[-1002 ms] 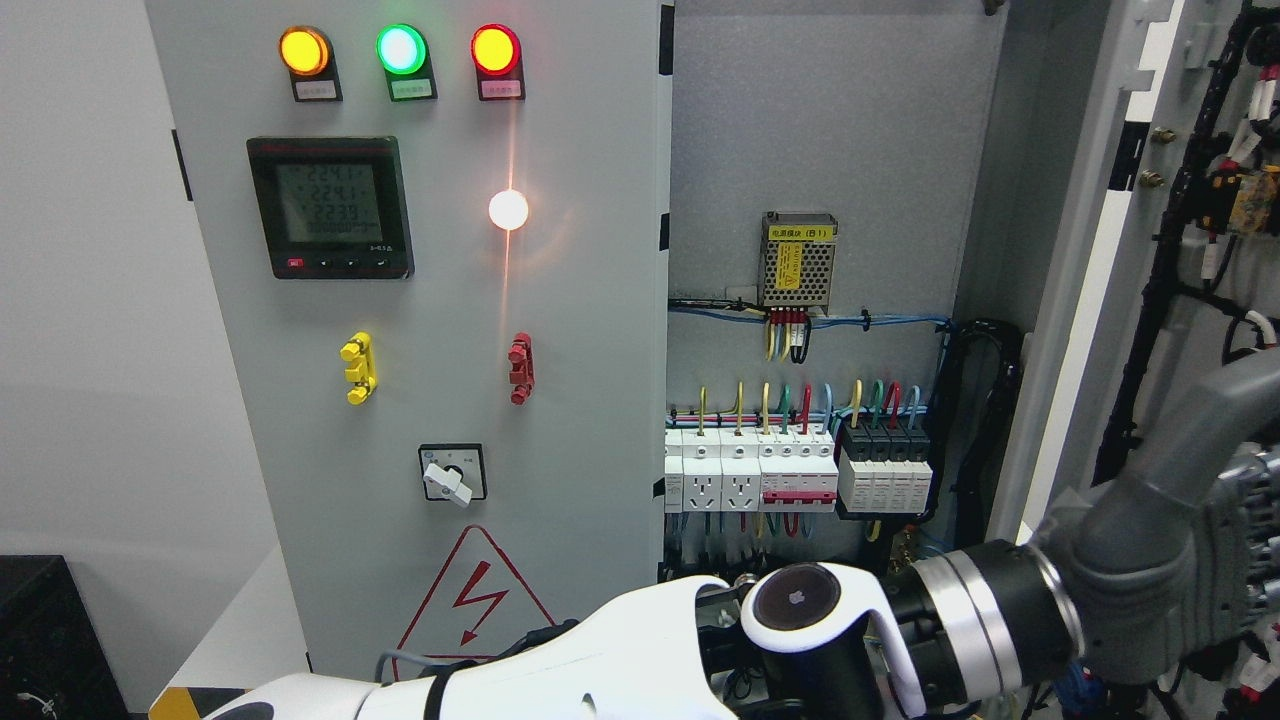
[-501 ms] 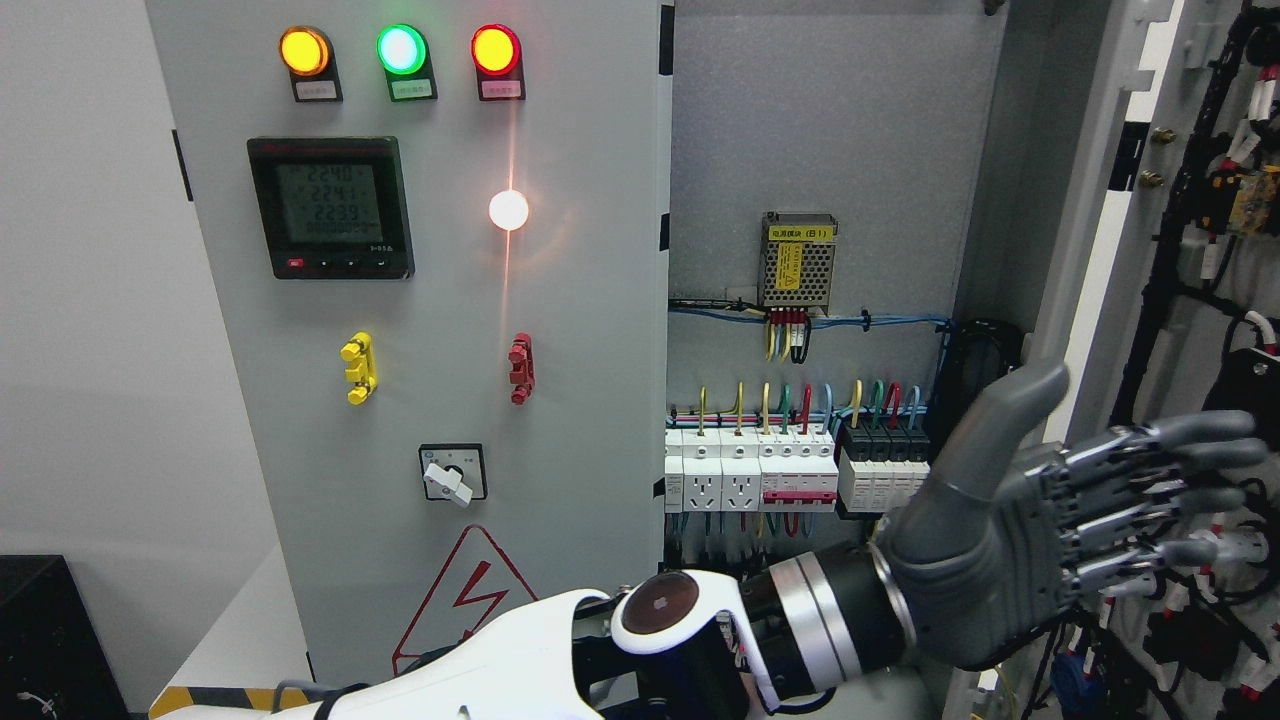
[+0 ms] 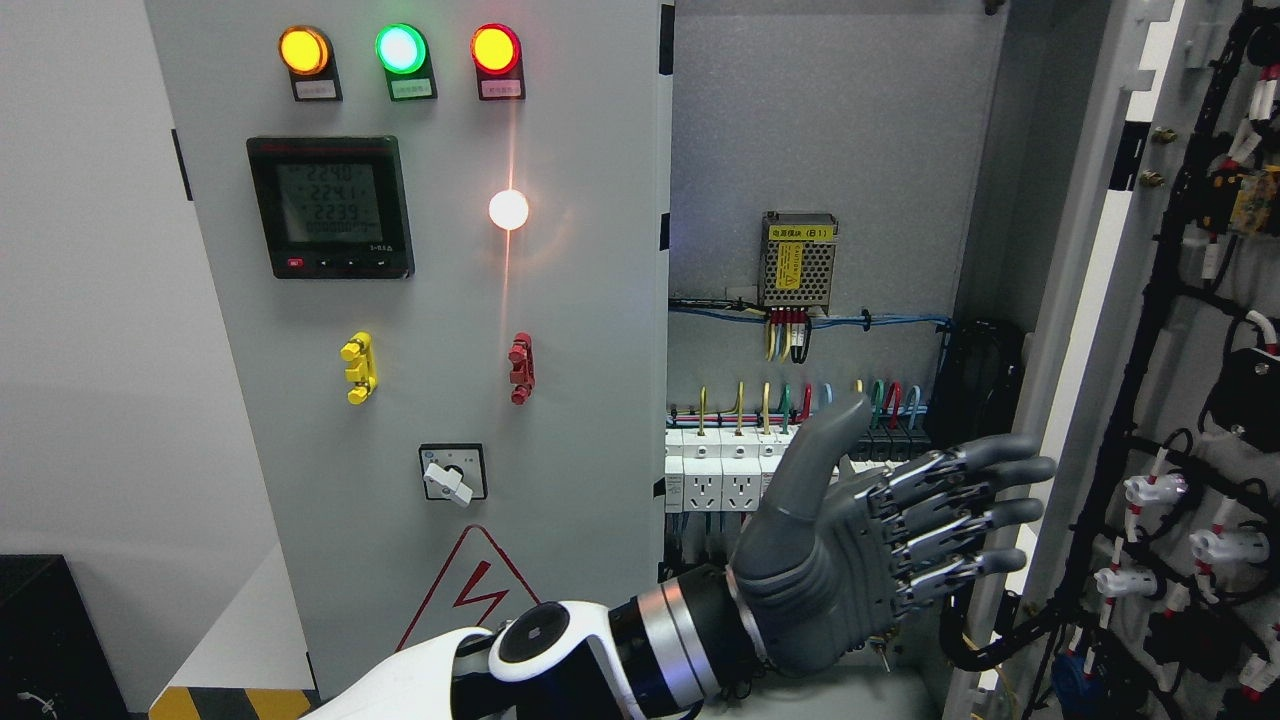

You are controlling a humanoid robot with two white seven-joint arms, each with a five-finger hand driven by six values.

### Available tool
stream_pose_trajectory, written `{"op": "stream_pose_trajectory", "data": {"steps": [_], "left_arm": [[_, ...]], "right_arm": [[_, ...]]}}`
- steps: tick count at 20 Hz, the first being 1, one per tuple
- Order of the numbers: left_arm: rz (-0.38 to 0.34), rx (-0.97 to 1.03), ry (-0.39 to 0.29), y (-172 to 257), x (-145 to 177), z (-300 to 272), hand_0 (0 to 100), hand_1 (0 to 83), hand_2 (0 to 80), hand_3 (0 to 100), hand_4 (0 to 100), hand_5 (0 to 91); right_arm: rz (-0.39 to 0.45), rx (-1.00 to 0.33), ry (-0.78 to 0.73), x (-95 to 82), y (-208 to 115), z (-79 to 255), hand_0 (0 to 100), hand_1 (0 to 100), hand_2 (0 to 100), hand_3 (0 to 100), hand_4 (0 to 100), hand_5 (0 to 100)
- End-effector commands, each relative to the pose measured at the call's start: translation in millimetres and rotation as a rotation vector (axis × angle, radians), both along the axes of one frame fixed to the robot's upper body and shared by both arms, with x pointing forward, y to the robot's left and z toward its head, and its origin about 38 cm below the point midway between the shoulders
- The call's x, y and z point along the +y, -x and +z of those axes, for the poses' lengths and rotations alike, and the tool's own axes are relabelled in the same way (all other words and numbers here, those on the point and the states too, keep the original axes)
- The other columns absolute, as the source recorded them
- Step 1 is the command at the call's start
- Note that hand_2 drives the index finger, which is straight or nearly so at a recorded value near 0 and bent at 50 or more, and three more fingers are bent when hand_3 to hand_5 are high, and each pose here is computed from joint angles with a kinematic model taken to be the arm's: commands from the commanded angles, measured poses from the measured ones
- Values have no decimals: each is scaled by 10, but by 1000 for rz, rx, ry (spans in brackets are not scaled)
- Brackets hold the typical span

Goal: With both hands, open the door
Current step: 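Withdraw the left hand down and away from the door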

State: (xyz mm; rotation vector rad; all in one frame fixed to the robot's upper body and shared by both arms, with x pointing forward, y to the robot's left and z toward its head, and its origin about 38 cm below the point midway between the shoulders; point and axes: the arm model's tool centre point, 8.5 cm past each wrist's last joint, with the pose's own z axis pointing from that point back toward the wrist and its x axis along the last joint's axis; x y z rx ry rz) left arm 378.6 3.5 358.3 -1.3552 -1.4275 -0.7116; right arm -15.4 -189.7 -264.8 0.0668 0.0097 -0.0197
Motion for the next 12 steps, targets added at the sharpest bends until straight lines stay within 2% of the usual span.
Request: {"op": "stream_pose_trajectory", "data": {"steps": [1,3,7,12], "left_arm": [[114,53,-63,-27,706,-349,0,0,0,0,0,0],[129,82,-90,-12,756,-563,0,0,0,0,0,0],[166,73,-209,121,875,-1165,0,0,0,0,0,0],[224,200,-273,219,1122,-1757,0,0,0,0,0,0]], "right_arm": [[0,-1,0,0,-1,0,0,0,0,0,0,0],[0,-1,0,0,-1,0,0,0,0,0,0,0],[0,-1,0,0,-1,0,0,0,0,0,0,0],[0,1,0,0,1,0,0,0,0,0,0,0]]}}
